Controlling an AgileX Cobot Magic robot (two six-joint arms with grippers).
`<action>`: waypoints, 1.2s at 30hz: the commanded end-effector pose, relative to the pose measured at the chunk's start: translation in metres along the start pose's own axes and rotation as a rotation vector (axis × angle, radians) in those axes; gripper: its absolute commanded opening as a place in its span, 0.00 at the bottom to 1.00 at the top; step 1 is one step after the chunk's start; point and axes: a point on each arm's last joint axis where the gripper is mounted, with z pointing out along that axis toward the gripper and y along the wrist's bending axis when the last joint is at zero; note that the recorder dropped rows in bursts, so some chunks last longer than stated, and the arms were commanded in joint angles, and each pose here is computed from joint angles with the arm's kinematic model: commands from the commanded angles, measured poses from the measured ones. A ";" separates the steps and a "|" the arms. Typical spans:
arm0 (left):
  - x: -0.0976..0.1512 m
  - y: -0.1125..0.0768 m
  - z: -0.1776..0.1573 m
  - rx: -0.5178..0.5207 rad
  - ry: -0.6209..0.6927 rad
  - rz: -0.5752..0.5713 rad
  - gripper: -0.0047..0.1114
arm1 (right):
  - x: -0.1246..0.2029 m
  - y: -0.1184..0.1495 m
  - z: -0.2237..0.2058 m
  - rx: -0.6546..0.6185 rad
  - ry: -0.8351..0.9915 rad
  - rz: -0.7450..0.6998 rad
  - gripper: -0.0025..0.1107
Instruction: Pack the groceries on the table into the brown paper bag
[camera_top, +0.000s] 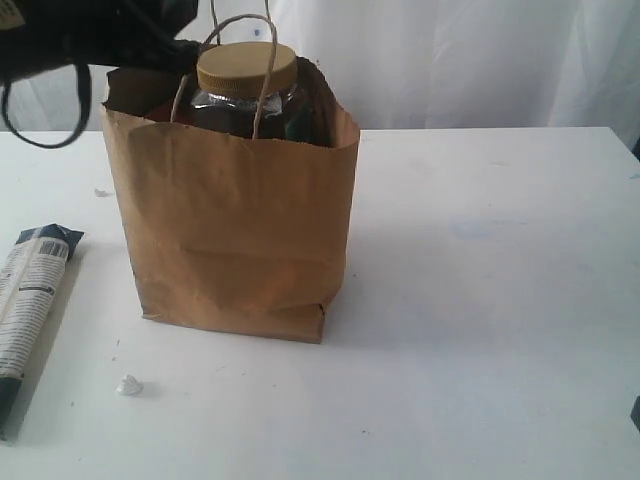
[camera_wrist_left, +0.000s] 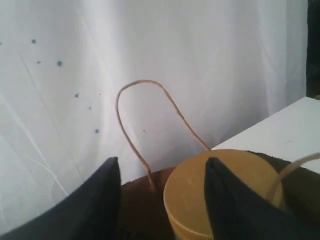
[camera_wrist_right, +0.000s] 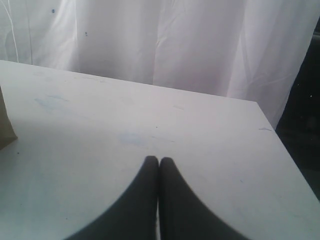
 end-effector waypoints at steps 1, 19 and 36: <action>-0.023 0.005 -0.043 -0.011 0.064 -0.008 0.30 | 0.001 0.000 0.000 0.000 0.001 0.003 0.02; 0.130 -0.031 -0.115 0.114 0.855 -0.167 0.04 | 0.001 0.000 0.000 0.000 0.001 0.003 0.02; 0.152 -0.032 -0.105 0.032 0.420 -0.142 0.52 | 0.001 0.000 0.000 0.000 0.001 0.003 0.02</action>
